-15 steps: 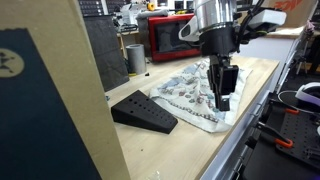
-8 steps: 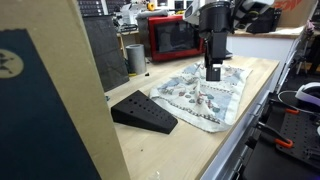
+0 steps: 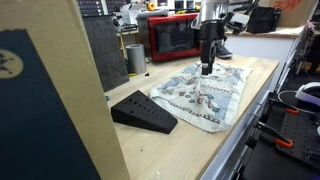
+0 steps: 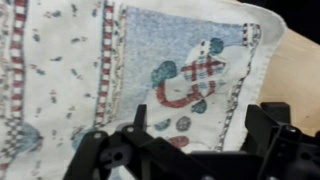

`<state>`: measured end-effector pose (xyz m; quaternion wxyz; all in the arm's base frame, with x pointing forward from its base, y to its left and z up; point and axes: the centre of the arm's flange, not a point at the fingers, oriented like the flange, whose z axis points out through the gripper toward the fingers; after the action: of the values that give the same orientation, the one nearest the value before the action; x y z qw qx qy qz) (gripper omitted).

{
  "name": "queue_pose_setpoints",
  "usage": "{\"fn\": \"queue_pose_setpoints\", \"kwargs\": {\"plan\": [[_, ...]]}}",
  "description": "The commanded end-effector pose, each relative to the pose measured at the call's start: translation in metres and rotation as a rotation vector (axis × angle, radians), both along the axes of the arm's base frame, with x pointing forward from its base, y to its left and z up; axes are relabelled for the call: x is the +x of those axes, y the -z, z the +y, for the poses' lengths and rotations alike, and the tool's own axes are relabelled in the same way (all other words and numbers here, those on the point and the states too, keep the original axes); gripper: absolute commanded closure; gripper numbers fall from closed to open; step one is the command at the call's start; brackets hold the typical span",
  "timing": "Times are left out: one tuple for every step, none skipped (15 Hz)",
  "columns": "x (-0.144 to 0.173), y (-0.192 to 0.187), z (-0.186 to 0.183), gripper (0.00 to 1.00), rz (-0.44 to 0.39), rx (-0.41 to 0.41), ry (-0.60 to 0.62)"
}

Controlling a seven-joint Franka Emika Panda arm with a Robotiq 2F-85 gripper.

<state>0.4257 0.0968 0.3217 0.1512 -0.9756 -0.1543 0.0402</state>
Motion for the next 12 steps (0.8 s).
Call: {"fn": "queue_pose_setpoints", "kwargs": {"plan": [[0.026, 0.016, -0.041, 0.0, -0.006, -0.093, 0.111], [0.031, 0.02, -0.053, 0.0, -0.007, -0.118, 0.137], [0.036, 0.026, -0.066, 0.0, -0.008, -0.145, 0.168], [0.042, 0.037, -0.076, 0.0, -0.003, -0.166, 0.192], [0.046, 0.039, -0.091, 0.0, 0.008, -0.187, 0.227], [0.051, 0.047, -0.1, 0.0, 0.019, -0.202, 0.25], [0.054, 0.05, -0.112, 0.0, 0.032, -0.22, 0.278], [0.057, 0.052, -0.123, 0.0, 0.052, -0.232, 0.303], [0.06, 0.051, -0.136, 0.0, 0.075, -0.242, 0.322], [0.064, 0.056, -0.147, 0.0, 0.11, -0.236, 0.328], [0.067, 0.054, -0.16, 0.0, 0.123, -0.241, 0.345], [0.069, 0.054, -0.174, 0.0, 0.139, -0.242, 0.365]]}}
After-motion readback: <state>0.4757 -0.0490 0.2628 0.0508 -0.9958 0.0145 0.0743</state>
